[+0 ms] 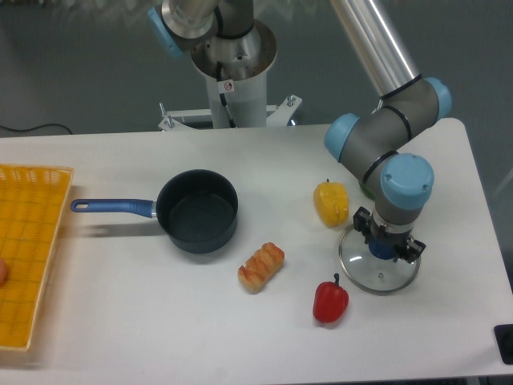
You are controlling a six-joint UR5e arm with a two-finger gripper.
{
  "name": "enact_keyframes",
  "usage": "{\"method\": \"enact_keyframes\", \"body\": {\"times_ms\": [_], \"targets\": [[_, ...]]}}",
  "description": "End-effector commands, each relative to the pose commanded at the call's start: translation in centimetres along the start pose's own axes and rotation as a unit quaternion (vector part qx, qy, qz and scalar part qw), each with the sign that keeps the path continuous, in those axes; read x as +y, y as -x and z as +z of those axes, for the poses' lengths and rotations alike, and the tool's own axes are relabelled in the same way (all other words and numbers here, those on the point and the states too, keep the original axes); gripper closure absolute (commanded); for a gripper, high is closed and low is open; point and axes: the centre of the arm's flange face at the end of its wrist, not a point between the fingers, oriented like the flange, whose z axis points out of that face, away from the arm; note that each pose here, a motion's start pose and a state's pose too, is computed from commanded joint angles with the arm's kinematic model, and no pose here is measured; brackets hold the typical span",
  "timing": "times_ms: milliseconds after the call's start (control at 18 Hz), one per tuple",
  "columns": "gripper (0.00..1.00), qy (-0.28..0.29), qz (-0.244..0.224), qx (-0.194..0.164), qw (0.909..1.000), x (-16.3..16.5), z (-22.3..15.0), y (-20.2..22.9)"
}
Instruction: Place the lid on the table
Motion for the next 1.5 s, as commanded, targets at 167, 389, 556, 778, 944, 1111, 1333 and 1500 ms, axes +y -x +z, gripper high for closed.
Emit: {"method": "enact_keyframes", "body": {"times_ms": [167, 389, 556, 778, 944, 1111, 1333, 1500], "targets": [[0.48, 0.0, -0.001, 0.0, 1.0, 0.0, 0.05, -0.03], [0.48, 0.0, 0.001, 0.001, 1.0, -0.2, 0.27, -0.14], [0.47, 0.001, 0.002, 0.002, 1.0, -0.41, 0.5, -0.17], [0.39, 0.001, 0.003, 0.0, 1.0, -0.53, 0.62, -0.14], [0.38, 0.007, 0.003, -0.001, 1.0, -0.42, 0.77, -0.15], [0.27, 0.018, 0.007, -0.008, 0.9998, -0.77, 0.65, -0.21], [0.17, 0.018, 0.007, -0.008, 0.9998, -0.77, 0.69, -0.24], [0.17, 0.018, 0.008, -0.009, 0.9998, -0.85, 0.58, -0.29]]}}
